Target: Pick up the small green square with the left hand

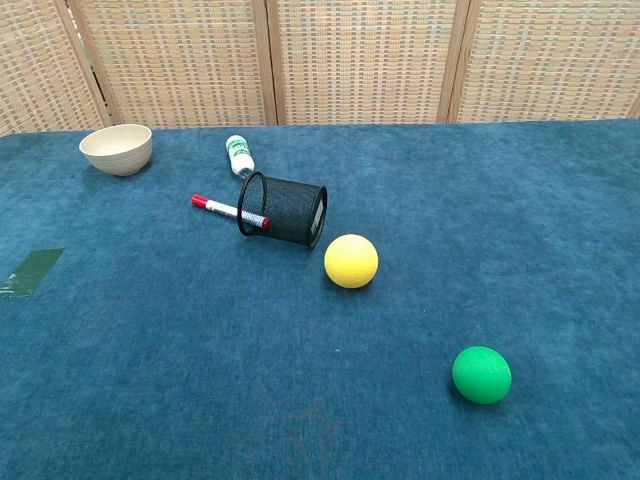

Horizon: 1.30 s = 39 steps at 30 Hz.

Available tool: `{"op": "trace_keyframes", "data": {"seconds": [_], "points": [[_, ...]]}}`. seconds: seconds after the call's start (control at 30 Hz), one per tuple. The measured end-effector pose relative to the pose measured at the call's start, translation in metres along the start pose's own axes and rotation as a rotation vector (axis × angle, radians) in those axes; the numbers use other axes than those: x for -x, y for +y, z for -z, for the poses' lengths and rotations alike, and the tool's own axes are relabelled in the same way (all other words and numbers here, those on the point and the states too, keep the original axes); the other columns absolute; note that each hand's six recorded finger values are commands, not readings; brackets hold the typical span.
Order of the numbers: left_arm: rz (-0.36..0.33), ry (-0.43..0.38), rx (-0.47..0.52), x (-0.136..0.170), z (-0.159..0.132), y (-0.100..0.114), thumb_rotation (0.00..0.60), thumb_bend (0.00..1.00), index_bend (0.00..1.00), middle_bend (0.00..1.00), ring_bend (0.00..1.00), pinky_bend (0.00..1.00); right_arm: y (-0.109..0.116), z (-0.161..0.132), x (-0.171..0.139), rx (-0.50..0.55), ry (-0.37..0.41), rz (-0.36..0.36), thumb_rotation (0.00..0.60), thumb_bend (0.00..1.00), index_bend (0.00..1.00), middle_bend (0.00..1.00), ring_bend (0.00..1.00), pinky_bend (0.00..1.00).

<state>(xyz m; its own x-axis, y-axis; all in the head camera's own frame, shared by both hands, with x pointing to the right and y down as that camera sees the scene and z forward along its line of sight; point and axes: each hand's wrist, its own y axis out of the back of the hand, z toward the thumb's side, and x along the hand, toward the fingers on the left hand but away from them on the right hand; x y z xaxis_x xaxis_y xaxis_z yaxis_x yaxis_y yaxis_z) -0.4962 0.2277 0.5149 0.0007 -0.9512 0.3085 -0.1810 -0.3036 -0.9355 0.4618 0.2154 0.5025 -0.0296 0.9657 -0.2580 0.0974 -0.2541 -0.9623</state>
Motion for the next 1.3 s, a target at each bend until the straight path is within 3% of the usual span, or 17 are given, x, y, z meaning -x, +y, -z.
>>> {"op": "trace_keyframes", "data": {"seconds": [0.43, 0.5, 0.67, 0.9, 1.07, 1.3], "points": [[0.028, -0.013, 0.004, -0.004, -0.002, -0.007, 0.600, 0.01, 0.00, 0.00, 0.00, 0.00, -0.001, -0.001, 0.000, 0.009, 0.007, -0.011, 0.600, 0.00, 0.00, 0.00, 0.00, 0.00], [0.053, -0.025, 0.008, -0.010, -0.003, -0.014, 0.600, 0.03, 0.00, 0.00, 0.00, 0.00, -0.002, -0.002, 0.000, 0.009, 0.008, -0.015, 0.600, 0.00, 0.00, 0.00, 0.00, 0.00], [0.138, -0.039, 0.015, -0.032, -0.004, -0.043, 0.600, 0.23, 0.05, 0.00, 0.00, 0.00, -0.006, -0.001, 0.001, 0.007, 0.002, -0.031, 0.600, 0.00, 0.00, 0.00, 0.00, 0.00], [0.225, -0.039, 0.017, -0.079, -0.014, -0.083, 0.600, 0.16, 0.27, 0.00, 0.00, 0.00, -0.008, 0.001, 0.004, 0.019, -0.005, -0.040, 0.600, 0.00, 0.00, 0.00, 0.00, 0.00], [0.234, -0.012, -0.012, -0.112, -0.018, -0.102, 0.600, 0.12, 0.29, 0.00, 0.00, 0.00, -0.010, 0.003, 0.006, 0.026, -0.010, -0.052, 0.600, 0.00, 0.00, 0.00, 0.00, 0.00], [0.302, 0.032, 0.002, -0.131, -0.015, -0.135, 0.600, 0.12, 0.37, 0.00, 0.00, 0.00, -0.014, 0.003, 0.007, 0.031, -0.008, -0.069, 0.600, 0.00, 0.00, 0.00, 0.00, 0.00]]}}
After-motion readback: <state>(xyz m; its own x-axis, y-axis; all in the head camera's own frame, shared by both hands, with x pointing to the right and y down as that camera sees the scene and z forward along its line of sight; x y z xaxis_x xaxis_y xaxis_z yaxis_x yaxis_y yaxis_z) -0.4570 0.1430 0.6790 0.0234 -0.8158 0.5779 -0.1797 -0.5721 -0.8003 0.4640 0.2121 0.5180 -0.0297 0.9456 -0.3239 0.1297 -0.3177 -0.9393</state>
